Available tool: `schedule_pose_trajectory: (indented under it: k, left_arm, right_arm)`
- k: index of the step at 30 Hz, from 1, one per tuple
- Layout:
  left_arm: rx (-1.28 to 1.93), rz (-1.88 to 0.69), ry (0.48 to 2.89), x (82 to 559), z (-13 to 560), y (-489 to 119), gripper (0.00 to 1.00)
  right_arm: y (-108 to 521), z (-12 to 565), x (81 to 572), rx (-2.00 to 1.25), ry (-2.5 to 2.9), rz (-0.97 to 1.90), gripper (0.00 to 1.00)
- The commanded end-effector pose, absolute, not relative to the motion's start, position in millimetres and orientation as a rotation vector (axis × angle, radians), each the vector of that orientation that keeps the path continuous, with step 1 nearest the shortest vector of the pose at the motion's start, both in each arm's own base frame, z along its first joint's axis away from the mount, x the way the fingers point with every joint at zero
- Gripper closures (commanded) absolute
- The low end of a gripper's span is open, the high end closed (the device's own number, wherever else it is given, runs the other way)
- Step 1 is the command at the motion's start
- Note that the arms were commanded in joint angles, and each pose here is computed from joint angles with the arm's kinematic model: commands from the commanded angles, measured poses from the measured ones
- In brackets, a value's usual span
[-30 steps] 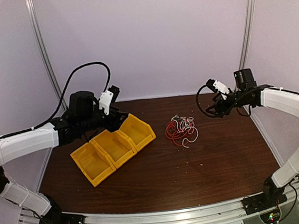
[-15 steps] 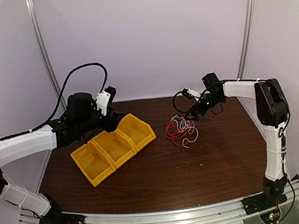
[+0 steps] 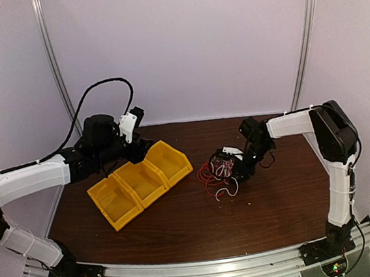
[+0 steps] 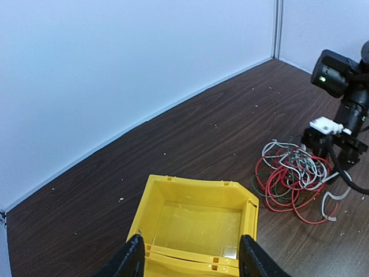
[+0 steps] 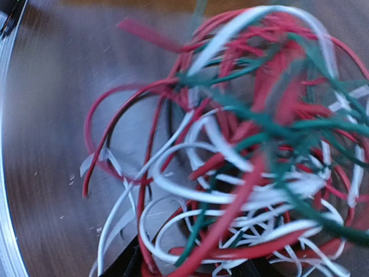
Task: Untangle the cables
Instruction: Move the tangled cables to the center of the board.
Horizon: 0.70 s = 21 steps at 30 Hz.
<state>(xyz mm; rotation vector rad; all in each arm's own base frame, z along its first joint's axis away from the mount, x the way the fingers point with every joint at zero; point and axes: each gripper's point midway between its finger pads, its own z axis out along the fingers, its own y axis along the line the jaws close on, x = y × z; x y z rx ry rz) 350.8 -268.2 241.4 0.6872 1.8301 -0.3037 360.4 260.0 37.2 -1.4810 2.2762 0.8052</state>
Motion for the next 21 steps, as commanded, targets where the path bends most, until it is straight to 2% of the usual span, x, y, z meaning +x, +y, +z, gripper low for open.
schedule_pose_trajectory:
  k: [1, 3, 6, 7, 9, 13, 21]
  left_arm:
    - [0.689, -0.308, 1.783, 353.4, 255.8, -272.3, 0.44]
    - [0.694, -0.310, 1.786, 353.1, 254.8, -273.2, 0.44]
    - [0.700, -0.319, 1.789, 353.0, 253.0, -275.0, 0.44]
    - [0.703, -0.320, 1.790, 352.9, 252.3, -275.5, 0.44]
    - [0.709, -0.321, 1.798, 353.2, 249.1, -276.5, 0.44]
    - [0.734, -0.323, 1.817, 353.4, 241.3, -279.5, 0.44]
    - [0.928, -0.497, 1.801, 326.7, 223.7, -314.1, 0.47]
  right_arm:
    - [263.5, 49.6, 292.0, -1.708, 2.182, 0.774, 0.56]
    - [266.0, 50.4, 263.3, -1.793, 2.143, 0.728, 0.60]
    - [274.8, 54.5, 221.4, -1.900, 2.070, 0.692, 0.60]
    - [276.9, 55.3, 210.1, -1.926, 2.054, 0.688, 0.58]
    - [278.0, 59.4, 198.6, -1.934, 2.042, 0.673, 0.44]
    - [262.0, 68.2, 200.0, -1.915, 2.048, 0.570, 0.35]
    - [232.7, 107.4, 224.9, -1.733, 2.000, 0.488, 0.34]
